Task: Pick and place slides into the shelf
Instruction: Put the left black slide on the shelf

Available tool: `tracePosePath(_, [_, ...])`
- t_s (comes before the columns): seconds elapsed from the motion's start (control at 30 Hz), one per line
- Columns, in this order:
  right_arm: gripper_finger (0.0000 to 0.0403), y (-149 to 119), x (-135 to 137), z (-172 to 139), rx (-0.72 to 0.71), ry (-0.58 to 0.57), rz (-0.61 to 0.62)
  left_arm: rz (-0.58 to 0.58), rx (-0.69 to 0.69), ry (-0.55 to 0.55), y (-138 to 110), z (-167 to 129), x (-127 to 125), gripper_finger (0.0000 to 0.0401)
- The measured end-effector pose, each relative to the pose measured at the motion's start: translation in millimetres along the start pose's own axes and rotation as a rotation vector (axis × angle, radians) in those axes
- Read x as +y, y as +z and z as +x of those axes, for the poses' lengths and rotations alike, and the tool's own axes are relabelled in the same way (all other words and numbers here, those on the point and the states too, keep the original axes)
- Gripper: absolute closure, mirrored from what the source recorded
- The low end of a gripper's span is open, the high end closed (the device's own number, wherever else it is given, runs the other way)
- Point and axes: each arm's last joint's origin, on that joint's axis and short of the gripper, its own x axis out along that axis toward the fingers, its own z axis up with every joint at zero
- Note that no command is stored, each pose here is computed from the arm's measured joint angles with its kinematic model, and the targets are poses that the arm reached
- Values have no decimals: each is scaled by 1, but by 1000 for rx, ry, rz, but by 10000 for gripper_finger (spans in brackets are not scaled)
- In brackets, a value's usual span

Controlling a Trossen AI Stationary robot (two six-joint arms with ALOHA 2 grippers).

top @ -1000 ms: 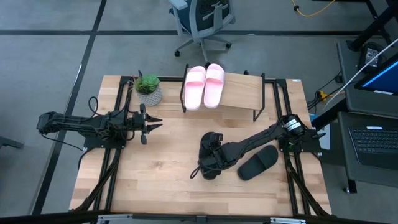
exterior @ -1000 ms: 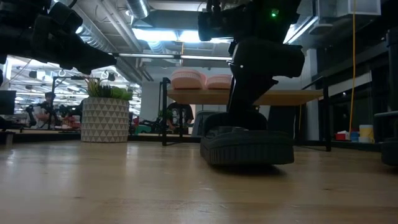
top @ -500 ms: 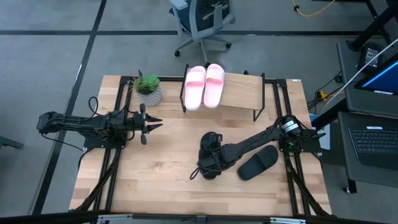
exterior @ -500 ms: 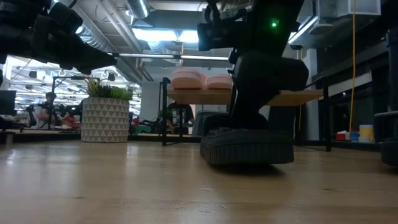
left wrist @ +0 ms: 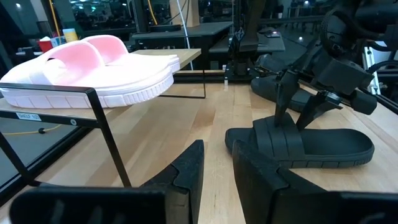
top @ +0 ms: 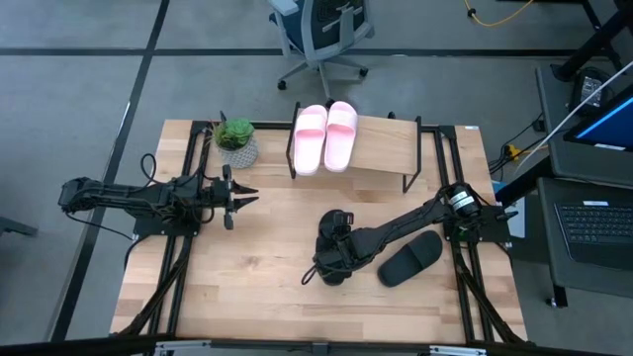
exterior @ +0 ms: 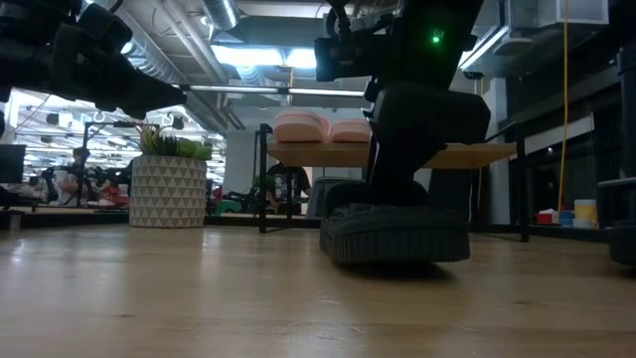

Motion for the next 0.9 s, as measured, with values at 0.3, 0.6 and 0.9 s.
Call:
tracePosePath(0.3, [262,0,0,0,0,-1,4,0,0,0,0,0,0,323])
tracePosePath(0.6, [305,0,0,0,-1,0,5,0,0,0,0,0,0,323])
tracePosePath(0.9, [310,0,0,0,-1,0,5,0,0,0,0,0,0,323])
